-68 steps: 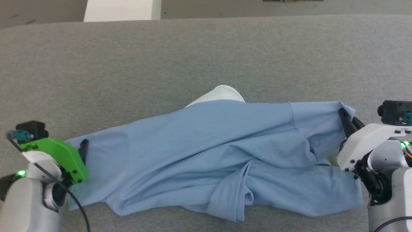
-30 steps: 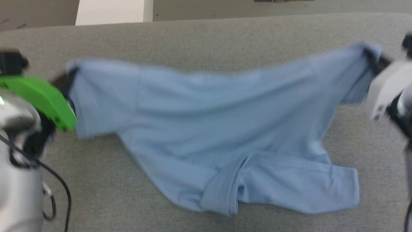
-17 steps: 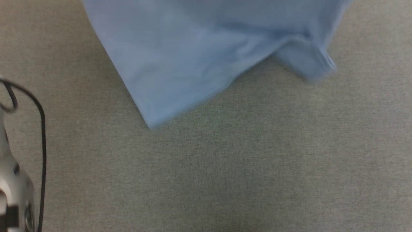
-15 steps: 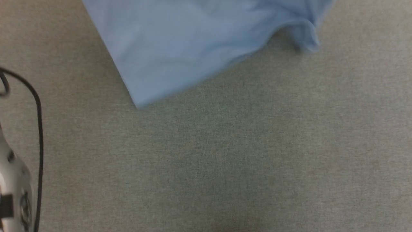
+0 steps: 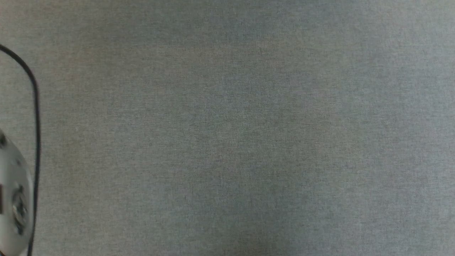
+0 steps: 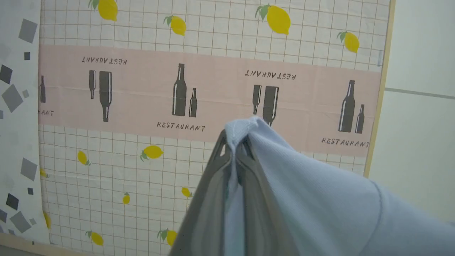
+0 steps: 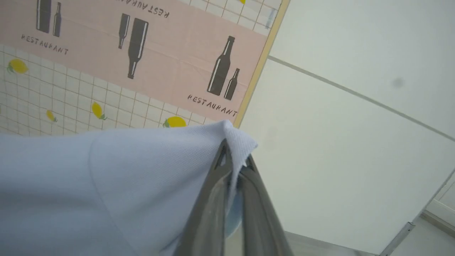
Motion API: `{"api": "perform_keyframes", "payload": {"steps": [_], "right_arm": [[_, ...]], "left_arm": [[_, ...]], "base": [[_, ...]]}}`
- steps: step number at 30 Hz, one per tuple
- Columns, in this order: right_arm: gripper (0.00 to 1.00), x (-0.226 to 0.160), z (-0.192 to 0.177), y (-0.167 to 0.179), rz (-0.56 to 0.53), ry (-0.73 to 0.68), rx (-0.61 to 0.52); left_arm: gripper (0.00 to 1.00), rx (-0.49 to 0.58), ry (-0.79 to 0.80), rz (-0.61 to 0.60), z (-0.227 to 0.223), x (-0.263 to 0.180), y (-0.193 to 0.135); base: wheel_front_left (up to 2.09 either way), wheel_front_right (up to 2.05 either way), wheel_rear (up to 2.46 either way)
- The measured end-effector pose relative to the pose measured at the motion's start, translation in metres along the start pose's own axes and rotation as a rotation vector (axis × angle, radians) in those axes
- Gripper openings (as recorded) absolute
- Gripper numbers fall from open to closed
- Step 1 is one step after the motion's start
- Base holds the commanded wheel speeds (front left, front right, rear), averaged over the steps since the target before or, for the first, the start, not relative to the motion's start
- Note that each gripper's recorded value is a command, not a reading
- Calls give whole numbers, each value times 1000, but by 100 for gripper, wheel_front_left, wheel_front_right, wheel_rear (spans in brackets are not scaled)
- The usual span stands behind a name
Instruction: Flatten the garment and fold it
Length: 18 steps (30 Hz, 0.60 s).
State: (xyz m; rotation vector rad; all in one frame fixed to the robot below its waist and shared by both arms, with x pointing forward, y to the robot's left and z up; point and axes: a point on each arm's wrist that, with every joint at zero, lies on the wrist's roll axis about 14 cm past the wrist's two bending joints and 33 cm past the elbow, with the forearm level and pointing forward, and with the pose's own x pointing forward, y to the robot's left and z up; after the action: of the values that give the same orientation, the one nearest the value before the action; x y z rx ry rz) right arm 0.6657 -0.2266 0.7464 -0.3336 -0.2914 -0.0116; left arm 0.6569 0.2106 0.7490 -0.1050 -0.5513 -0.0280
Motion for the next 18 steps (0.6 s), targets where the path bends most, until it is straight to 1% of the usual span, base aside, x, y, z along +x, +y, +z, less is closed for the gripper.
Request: {"api": "perform_keyframes", "payload": {"steps": [4,6,8,10,12,14,18], "right_arm": [[0,-24,-66,34,93,144,47],[0,-46,-99,49,134,223,86],[0,-66,-120,58,159,282,126],[0,-93,-140,65,183,345,169],[0,-122,-157,72,202,414,212],[0,-157,-173,76,212,496,264],[0,-222,-190,74,200,619,344]], "left_arm": [[0,29,208,-13,-65,-41,10],[0,31,327,-15,-96,-72,17],[0,35,427,-11,-117,-104,25],[0,27,547,1,-136,-145,34],[0,6,646,22,-147,-183,41],[0,-39,738,46,-152,-224,44],[0,-111,866,84,-144,-293,41]], "base": [[0,0,0],[0,0,0],[0,0,0],[0,0,0],[0,0,0],[0,0,0],[0,0,0]]}}
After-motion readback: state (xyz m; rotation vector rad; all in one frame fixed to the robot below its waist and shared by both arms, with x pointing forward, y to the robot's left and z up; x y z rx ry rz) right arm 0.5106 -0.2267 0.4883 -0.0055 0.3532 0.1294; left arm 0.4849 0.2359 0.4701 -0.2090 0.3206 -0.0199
